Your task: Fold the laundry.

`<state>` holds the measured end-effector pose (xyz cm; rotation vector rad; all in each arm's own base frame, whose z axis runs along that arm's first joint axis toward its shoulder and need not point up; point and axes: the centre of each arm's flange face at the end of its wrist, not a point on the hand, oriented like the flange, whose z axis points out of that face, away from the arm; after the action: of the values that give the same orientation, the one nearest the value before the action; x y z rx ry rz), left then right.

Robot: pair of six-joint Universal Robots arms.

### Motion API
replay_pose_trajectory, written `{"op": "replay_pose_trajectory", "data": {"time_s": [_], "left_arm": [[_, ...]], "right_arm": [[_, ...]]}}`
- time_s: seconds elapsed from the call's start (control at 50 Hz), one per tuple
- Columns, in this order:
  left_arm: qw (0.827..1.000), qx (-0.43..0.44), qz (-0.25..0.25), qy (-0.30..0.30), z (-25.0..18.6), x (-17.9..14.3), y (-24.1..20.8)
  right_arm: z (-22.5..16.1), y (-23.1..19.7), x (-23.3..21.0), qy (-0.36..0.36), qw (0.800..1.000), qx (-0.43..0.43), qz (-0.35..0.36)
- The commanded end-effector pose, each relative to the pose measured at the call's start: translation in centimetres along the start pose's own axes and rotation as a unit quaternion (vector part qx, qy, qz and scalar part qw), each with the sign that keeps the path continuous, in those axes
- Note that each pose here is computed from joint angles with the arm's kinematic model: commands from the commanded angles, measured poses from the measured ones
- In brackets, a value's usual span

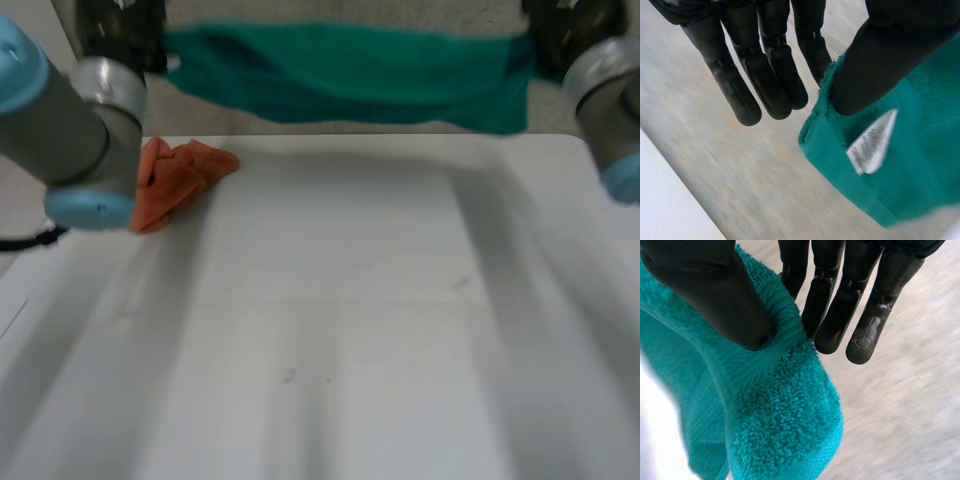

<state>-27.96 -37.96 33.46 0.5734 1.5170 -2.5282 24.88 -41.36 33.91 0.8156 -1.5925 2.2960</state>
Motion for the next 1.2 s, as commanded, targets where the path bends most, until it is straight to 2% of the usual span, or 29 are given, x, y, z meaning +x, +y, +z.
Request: {"op": "replay_pose_trajectory", "data": {"time_s": [0.02,0.12,0.2,0.22,0.26,0.36,0.4,0.44,0.46,0.5,0.52,0.58,0.6,0.66,0.68,0.8,0.92,0.98,1.0,1.14,1.2], "left_arm": [[0.987,-0.137,0.015,0.083,-5.3,4.5,9.3],[0.971,-0.202,0.024,0.122,-8.3,6.4,12.7],[0.952,-0.263,0.035,0.153,-11.0,6.6,14.1],[0.942,-0.287,0.039,0.168,-12.1,6.7,14.2],[0.935,-0.303,0.043,0.179,-12.9,6.4,13.6],[0.916,-0.341,0.063,0.203,-15.3,3.4,9.3],[0.900,-0.364,0.086,0.224,-17.2,2.1,7.7],[0.885,-0.380,0.110,0.244,-18.7,1.3,6.7],[0.870,-0.391,0.139,0.266,-20.2,0.5,5.9],[0.853,-0.401,0.171,0.288,-21.6,-0.2,5.3],[0.836,-0.407,0.199,0.309,-22.8,-0.8,5.0],[0.821,-0.402,0.231,0.333,-24.1,-1.0,4.6],[0.816,-0.398,0.242,0.342,-24.5,-0.8,4.6],[0.824,-0.385,0.241,0.338,-24.1,-0.7,4.5],[0.837,-0.373,0.236,0.325,-23.2,-0.5,4.7],[0.876,-0.347,0.194,0.273,-19.0,1.3,7.5],[0.908,-0.332,0.122,0.226,-15.0,3.0,10.0],[0.916,-0.323,0.107,0.214,-13.7,3.9,11.2],[0.923,-0.309,0.098,0.206,-12.8,4.5,11.5],[0.953,-0.240,0.098,0.159,-9.1,6.7,13.1],[0.958,-0.225,0.105,0.144,-8.3,7.5,13.6]], "right_arm": [[-2.5,9.2,-6.9,-0.120,0.984,-0.132,-0.003],[-4.8,14.7,-10.8,-0.193,0.960,-0.195,-0.061],[-5.7,15.6,-10.9,-0.208,0.951,-0.209,-0.094],[-6.0,15.4,-10.8,-0.210,0.950,-0.211,-0.095],[-6.5,14.8,-10.6,-0.214,0.948,-0.214,-0.094],[-10.0,9.4,-6.8,-0.234,0.936,-0.247,-0.092],[-11.2,8.0,-5.5,-0.241,0.930,-0.262,-0.089],[-13.0,7.1,-3.8,-0.255,0.916,-0.297,-0.082],[-13.5,7.2,-3.3,-0.260,0.910,-0.313,-0.080],[-14.8,7.7,-2.1,-0.278,0.889,-0.357,-0.071],[-15.2,7.9,-1.8,-0.286,0.881,-0.370,-0.070],[-16.4,8.3,-1.4,-0.315,0.856,-0.401,-0.077],[-16.5,8.3,-1.3,-0.319,0.854,-0.403,-0.078],[-16.2,8.6,-1.5,-0.314,0.858,-0.398,-0.083],[-16.0,8.8,-1.6,-0.312,0.860,-0.396,-0.084],[-13.9,12.4,-3.6,-0.295,0.871,-0.381,-0.095],[-11.5,13.7,-5.7,-0.254,0.899,-0.342,-0.099],[-10.2,14.5,-6.2,-0.231,0.913,-0.322,-0.100],[-10.0,14.8,-6.4,-0.228,0.915,-0.319,-0.100],[-7.9,16.4,-7.5,-0.198,0.922,-0.311,-0.116],[-7.0,16.8,-7.9,-0.183,0.926,-0.306,-0.125]]}}
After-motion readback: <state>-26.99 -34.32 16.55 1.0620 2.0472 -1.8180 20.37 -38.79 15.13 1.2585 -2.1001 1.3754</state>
